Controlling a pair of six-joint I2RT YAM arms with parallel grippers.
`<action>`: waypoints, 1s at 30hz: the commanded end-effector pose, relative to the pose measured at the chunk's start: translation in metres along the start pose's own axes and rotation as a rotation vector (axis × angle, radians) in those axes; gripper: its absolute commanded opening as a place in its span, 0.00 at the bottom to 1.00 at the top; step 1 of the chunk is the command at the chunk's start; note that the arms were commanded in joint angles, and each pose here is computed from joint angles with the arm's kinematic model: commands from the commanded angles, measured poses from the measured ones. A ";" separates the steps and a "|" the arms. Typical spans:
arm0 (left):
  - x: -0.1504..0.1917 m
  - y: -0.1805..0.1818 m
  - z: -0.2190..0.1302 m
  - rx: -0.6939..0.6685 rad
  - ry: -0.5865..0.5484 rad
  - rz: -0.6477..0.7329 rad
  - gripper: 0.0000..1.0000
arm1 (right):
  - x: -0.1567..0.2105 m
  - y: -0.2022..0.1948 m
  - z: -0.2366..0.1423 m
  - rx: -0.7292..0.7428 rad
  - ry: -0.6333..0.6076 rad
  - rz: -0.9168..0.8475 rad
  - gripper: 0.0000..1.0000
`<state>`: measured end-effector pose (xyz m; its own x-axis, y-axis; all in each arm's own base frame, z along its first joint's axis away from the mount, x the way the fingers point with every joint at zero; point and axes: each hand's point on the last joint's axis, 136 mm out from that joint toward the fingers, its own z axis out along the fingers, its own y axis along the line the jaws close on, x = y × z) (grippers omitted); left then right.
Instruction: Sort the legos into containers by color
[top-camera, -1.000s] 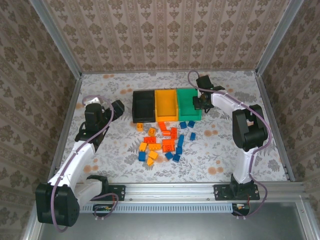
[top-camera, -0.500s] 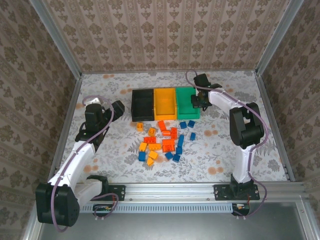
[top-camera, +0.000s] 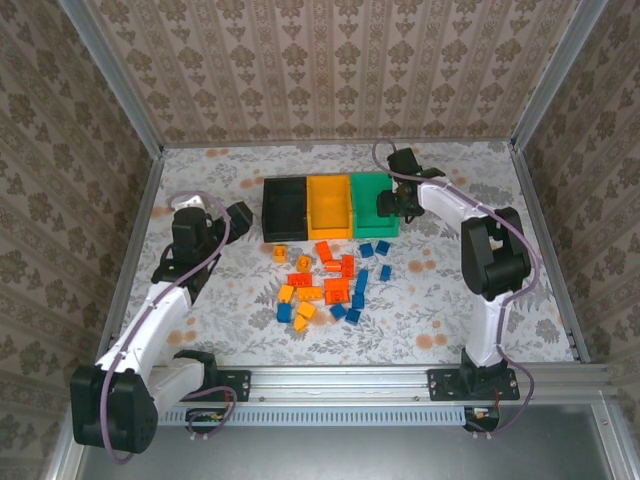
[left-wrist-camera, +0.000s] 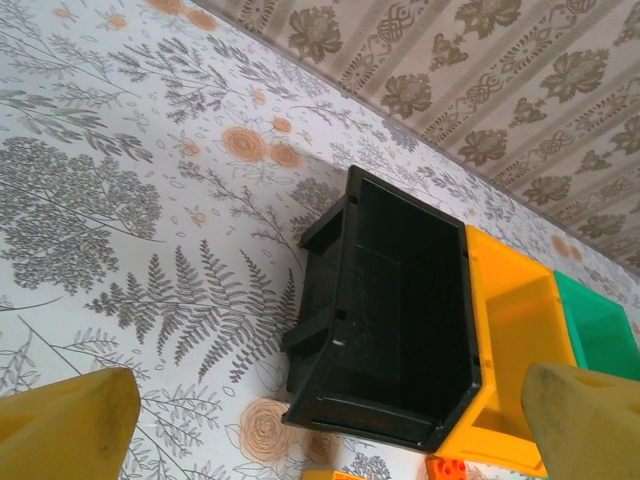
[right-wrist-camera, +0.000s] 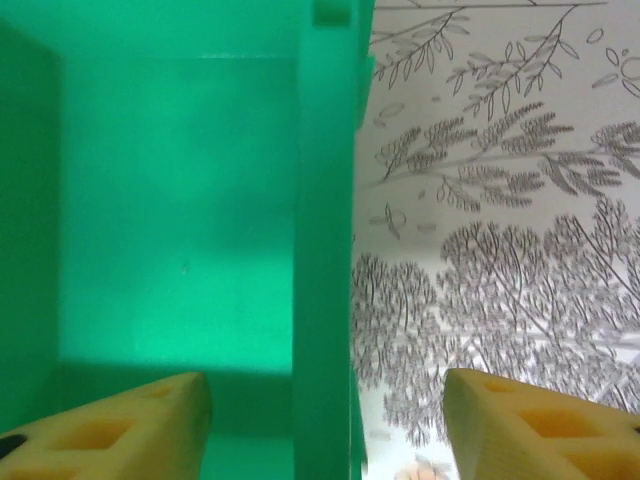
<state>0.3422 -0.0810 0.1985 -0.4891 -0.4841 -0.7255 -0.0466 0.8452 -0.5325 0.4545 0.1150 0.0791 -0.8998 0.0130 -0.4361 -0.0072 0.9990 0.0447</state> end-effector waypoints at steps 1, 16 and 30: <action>0.001 -0.014 -0.003 0.047 0.007 0.040 1.00 | 0.007 0.004 -0.046 -0.022 -0.071 0.110 0.68; 0.028 -0.029 -0.007 0.090 0.061 0.069 1.00 | 0.143 0.033 -0.036 -0.060 0.073 0.302 0.71; 0.035 -0.026 -0.005 0.082 0.084 0.067 0.99 | 0.156 0.033 -0.013 -0.012 0.136 0.272 0.35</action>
<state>0.3263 -0.1166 0.1934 -0.5517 -0.4191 -0.7211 0.0462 0.8479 -0.5281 0.3054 0.1473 0.0206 -0.9234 0.2712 -0.2716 0.2371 0.9595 0.1520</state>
